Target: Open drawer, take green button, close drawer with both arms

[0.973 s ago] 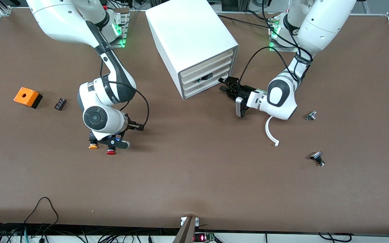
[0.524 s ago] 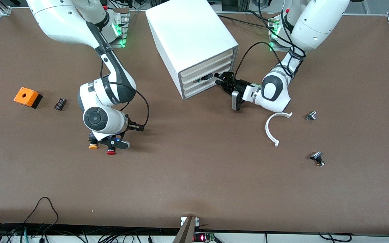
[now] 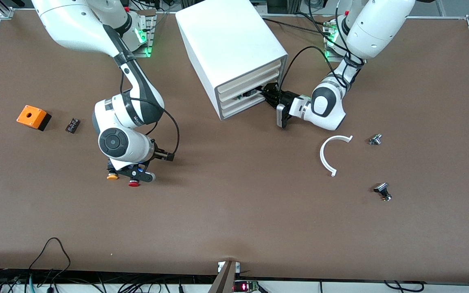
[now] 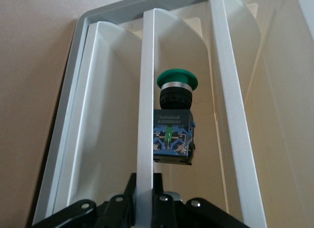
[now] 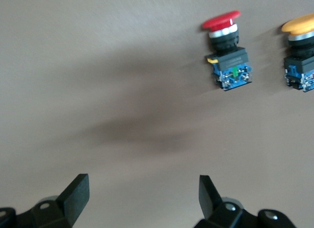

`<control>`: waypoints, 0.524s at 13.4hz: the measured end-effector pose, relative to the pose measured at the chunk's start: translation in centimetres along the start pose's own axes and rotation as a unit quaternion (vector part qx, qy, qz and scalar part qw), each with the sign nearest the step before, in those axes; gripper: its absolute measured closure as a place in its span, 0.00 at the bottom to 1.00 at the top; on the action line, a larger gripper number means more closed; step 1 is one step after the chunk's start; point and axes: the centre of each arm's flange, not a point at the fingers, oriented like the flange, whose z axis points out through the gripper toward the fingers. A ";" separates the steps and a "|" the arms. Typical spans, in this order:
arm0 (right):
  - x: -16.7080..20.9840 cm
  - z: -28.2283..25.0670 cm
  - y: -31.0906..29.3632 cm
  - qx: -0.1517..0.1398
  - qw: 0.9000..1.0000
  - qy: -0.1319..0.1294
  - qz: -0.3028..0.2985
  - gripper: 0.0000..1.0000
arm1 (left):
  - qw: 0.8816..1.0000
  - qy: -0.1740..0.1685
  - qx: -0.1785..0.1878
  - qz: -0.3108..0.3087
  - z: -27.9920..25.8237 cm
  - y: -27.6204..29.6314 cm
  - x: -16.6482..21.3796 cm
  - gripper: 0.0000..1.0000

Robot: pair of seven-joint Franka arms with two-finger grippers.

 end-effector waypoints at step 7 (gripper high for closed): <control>-2.7 -3.6 -6.9 0.031 0.991 0.015 0.129 0.01 | 0.999 0.016 0.035 0.017 -5.6 -0.2 3.2 0.87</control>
